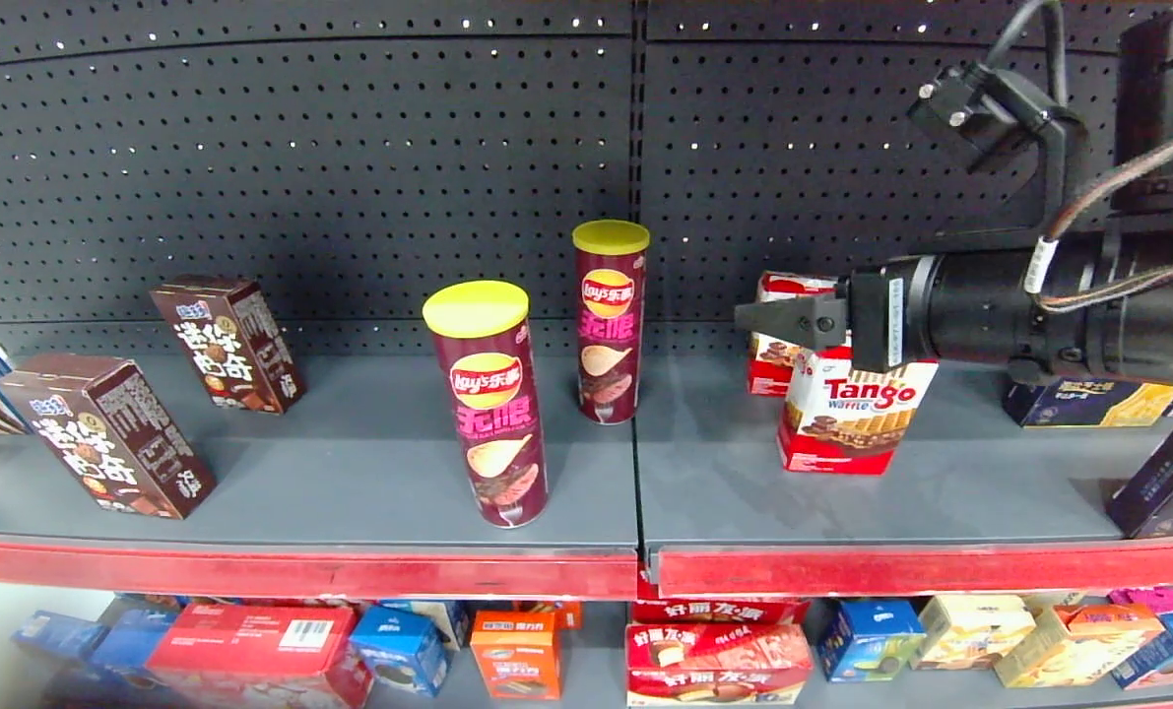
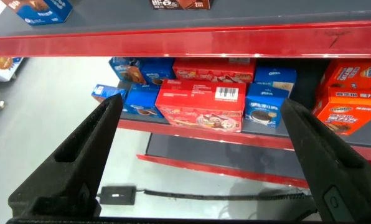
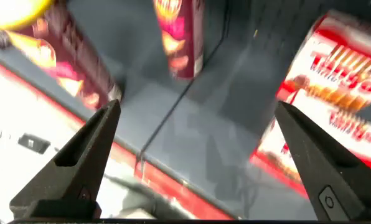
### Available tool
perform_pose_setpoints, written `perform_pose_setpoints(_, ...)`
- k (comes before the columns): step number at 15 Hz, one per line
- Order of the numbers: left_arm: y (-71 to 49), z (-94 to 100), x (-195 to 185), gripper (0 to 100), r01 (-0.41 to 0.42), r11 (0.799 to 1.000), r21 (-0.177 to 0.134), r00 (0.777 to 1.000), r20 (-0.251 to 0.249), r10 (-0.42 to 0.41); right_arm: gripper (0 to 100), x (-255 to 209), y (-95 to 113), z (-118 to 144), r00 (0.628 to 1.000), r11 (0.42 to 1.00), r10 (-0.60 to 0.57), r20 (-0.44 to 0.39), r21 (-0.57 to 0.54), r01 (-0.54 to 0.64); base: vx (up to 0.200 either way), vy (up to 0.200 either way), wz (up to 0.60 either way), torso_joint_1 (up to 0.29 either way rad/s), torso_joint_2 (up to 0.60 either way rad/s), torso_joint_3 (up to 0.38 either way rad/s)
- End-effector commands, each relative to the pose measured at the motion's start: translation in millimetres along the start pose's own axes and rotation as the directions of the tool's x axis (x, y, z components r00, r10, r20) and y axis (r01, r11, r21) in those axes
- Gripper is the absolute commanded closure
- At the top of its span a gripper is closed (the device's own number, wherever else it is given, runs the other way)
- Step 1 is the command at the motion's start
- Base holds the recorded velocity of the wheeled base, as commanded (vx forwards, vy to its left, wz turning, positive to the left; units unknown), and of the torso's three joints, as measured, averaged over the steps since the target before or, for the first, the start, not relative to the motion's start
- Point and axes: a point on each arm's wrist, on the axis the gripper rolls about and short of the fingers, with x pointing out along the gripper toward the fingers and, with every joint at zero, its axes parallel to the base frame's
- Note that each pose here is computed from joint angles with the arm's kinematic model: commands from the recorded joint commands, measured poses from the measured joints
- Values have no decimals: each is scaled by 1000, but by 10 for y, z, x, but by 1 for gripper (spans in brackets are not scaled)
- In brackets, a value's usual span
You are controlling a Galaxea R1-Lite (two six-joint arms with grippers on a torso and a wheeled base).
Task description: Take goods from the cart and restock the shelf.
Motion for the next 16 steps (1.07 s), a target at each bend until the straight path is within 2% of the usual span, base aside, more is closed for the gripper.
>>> perform_pose_setpoints(1, -4, -12, 9, 0, 1, 1000, 3, 1000, -8, 0, 0, 542, -31, -77, 1000, 1000, -24, -18, 2, 24, 0, 0, 0, 0, 0, 0)
perform_pose_setpoints(6, -1, 4, 3, 0, 0, 1000, 1, 1000, -1, 0, 0, 1175, -123, -126, 999, 999, -39, -35, 6, 39, 0, 0, 0, 0, 0, 0)
perform_pose_setpoints(14, 9, 30, -15, 0, -4, 1000, -6, 1000, 17, 4, 0, 1399, -129, -111, 999, 999, -46, -21, -7, 46, 0, 0, 0, 0, 0, 0)
perform_pose_setpoints(16, 11, 29, -21, 0, -5, 1000, -8, 1000, 21, 6, 0, 1406, -218, -130, 997, 997, -70, -28, -37, 69, 0, 0, 0, 0, 0, 0)
